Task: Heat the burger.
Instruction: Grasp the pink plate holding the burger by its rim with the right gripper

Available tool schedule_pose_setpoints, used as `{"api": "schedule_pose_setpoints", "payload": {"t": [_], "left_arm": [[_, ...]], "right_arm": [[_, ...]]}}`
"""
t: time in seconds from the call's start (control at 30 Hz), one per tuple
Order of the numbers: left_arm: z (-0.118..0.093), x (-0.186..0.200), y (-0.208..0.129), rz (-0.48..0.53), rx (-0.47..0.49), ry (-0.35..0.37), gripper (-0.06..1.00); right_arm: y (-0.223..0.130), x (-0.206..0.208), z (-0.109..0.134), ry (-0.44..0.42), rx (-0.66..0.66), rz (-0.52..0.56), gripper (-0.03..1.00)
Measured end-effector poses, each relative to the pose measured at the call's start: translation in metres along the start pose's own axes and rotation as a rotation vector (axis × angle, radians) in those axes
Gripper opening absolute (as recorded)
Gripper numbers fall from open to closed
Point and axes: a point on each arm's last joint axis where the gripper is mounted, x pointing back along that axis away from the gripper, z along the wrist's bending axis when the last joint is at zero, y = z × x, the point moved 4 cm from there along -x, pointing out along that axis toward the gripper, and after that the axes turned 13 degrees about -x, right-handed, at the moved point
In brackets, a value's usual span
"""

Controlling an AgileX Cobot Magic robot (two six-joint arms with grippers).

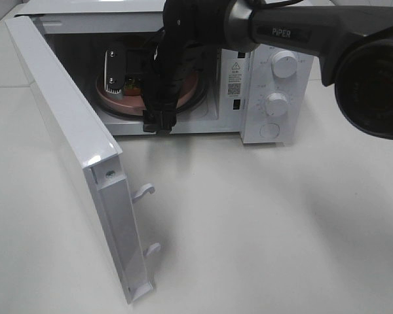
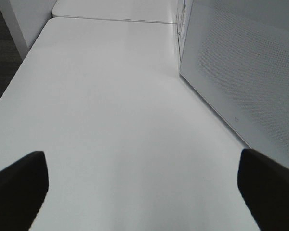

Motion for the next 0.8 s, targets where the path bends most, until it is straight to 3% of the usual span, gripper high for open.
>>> {"api": "schedule_pose_setpoints", "payload": {"t": [0.8], "left_arm": [[0.0,0.0,0.0,0.0,0.0,0.0,0.99]], "right_arm": [[-0.002,-0.011,0.003,0.019,-0.008,0.007,0.77]]}}
